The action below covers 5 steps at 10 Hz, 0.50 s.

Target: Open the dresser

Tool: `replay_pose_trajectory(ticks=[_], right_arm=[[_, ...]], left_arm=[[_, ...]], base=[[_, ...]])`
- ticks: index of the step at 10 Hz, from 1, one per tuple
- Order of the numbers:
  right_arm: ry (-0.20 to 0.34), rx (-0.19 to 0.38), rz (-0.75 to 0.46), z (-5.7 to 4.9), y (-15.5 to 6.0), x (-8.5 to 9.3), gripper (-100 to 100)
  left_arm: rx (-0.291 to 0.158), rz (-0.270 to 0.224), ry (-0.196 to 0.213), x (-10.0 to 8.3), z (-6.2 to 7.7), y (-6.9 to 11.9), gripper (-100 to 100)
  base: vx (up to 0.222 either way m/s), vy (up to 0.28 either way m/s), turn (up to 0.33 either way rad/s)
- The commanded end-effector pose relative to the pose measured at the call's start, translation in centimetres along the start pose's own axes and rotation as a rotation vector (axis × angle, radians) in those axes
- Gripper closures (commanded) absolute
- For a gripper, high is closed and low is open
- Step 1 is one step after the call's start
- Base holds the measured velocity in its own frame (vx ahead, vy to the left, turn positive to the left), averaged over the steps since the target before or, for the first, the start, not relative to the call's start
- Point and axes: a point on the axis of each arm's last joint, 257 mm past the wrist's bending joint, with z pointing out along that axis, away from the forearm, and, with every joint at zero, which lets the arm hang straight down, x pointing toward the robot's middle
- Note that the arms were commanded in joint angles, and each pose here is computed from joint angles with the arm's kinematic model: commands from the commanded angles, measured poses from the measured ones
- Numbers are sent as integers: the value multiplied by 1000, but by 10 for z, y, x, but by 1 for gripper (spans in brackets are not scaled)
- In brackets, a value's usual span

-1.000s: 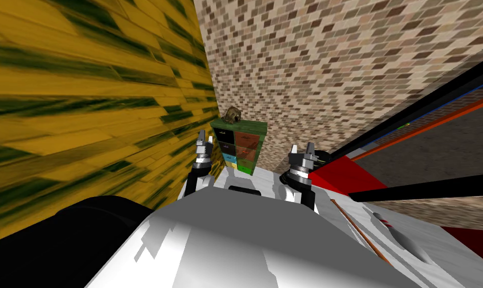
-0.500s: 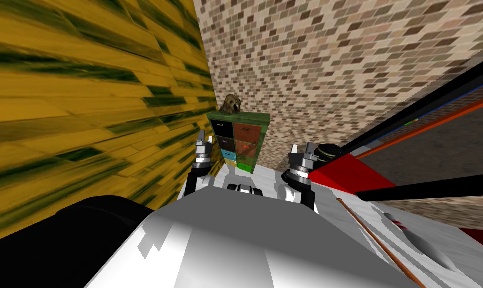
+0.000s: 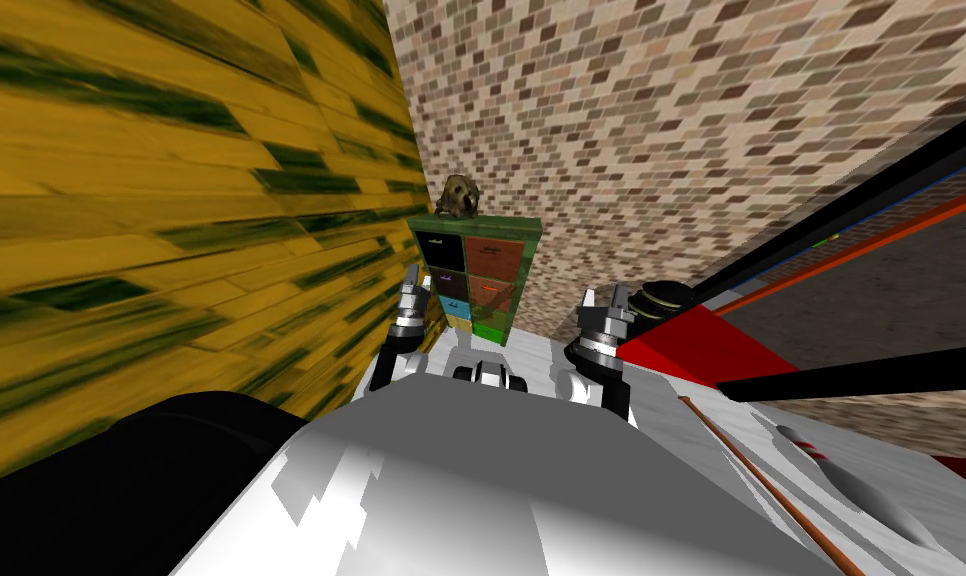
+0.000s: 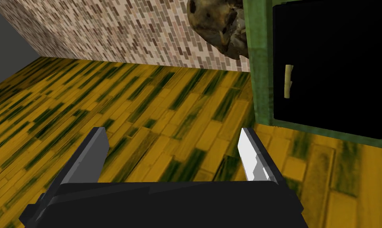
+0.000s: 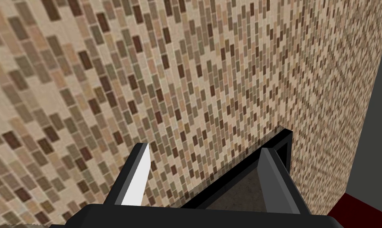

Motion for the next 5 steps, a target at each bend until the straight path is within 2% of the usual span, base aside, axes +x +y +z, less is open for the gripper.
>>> replay_pose_trajectory(ticks=[1,5], right_arm=[[0,0,0,0,0,0,0],[0,0,0,0,0,0,0]], left_arm=[[-30,20,43,8,-4,21,-100],[-84,37,77,17,-11,56,-100]], base=[[40,-48,-22],[40,-45,-22]])
